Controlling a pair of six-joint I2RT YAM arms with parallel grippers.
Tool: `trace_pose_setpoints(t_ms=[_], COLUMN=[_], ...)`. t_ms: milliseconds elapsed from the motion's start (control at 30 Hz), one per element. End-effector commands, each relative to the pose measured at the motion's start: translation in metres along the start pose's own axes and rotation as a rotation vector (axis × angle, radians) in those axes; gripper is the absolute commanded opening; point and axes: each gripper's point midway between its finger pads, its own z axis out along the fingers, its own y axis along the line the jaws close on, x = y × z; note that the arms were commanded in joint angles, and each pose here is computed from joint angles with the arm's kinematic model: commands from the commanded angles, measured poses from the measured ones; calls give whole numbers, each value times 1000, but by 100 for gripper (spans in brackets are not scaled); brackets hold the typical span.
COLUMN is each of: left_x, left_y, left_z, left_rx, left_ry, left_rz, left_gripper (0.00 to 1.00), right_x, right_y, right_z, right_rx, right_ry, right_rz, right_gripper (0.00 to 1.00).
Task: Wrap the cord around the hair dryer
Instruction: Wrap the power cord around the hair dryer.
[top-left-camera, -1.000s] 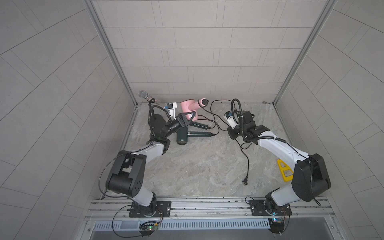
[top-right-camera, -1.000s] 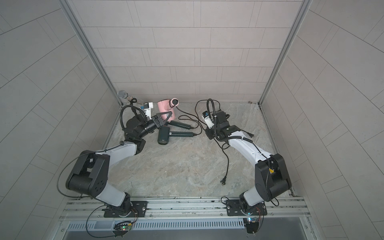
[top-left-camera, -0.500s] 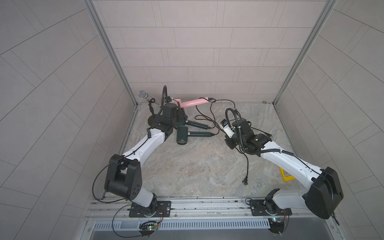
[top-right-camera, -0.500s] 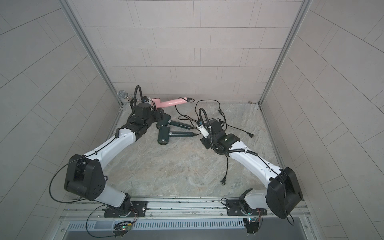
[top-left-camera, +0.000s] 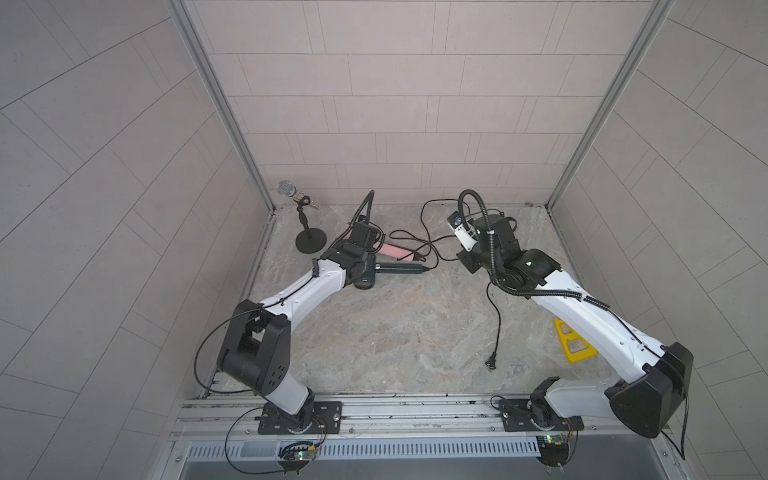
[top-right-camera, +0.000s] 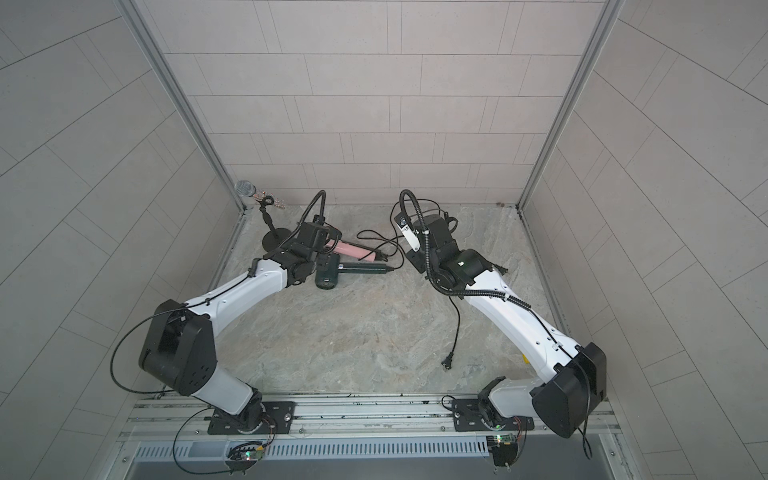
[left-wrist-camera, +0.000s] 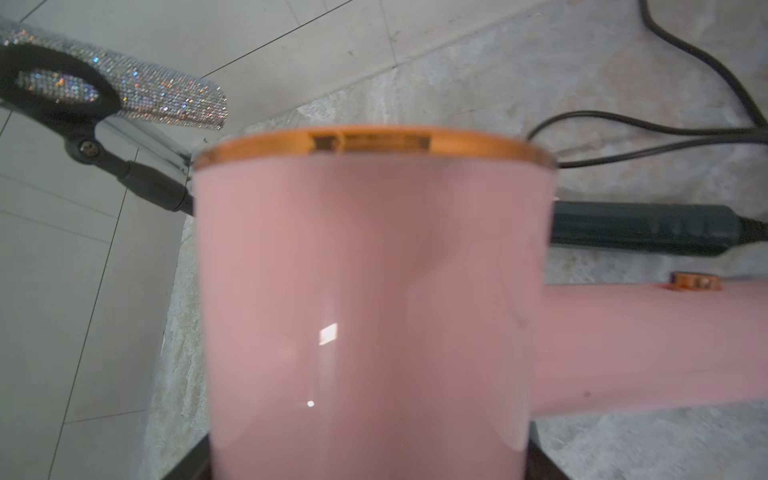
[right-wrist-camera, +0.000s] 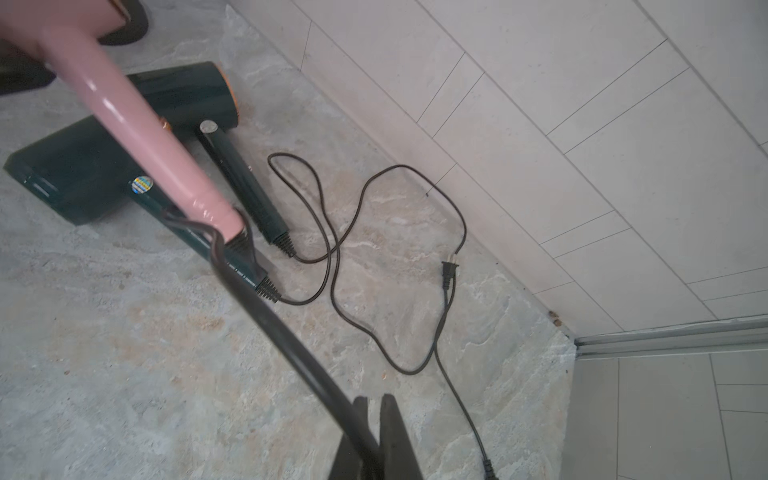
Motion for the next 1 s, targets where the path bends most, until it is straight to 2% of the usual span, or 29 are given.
trace_pose_setpoints(t_ms=[0,200,300,433,500,600,700,767,967], left_x=[-5,8,13,8,2,-18,-48,-65,-97], left_y=[9,-10,-32,-64,-71,-63,-39,-29,-27], left_z=[-20,-42,-58,-90,-104,-120,-127,-135,-157], left_rx=[-16,159,321,572,649,750,885,977,1142], left_ry=[7,13,7,-65,-128,-238,-374,-462,-540], left_rz=[116,139,136,112,72,-95,-408,-543,-683], left_gripper=[0,0,0,0,0,0,0,0,0], right_x=[-12,5,18,35,46,65,78,84,84], right_y=[-23,-53,-64,-74,-80,-79,-63,-53,-19], right_z=[12,55,79,110,122,134,139,142,143], right_rx=[20,-19,-47,-89,-92,-110,-151,-176,-287], right_ry=[-23,7,24,38,53,77,66,45,-27], right_rz=[10,109,166,250,290,349,380,419,528], right_gripper=[0,0,0,0,0,0,0,0,0])
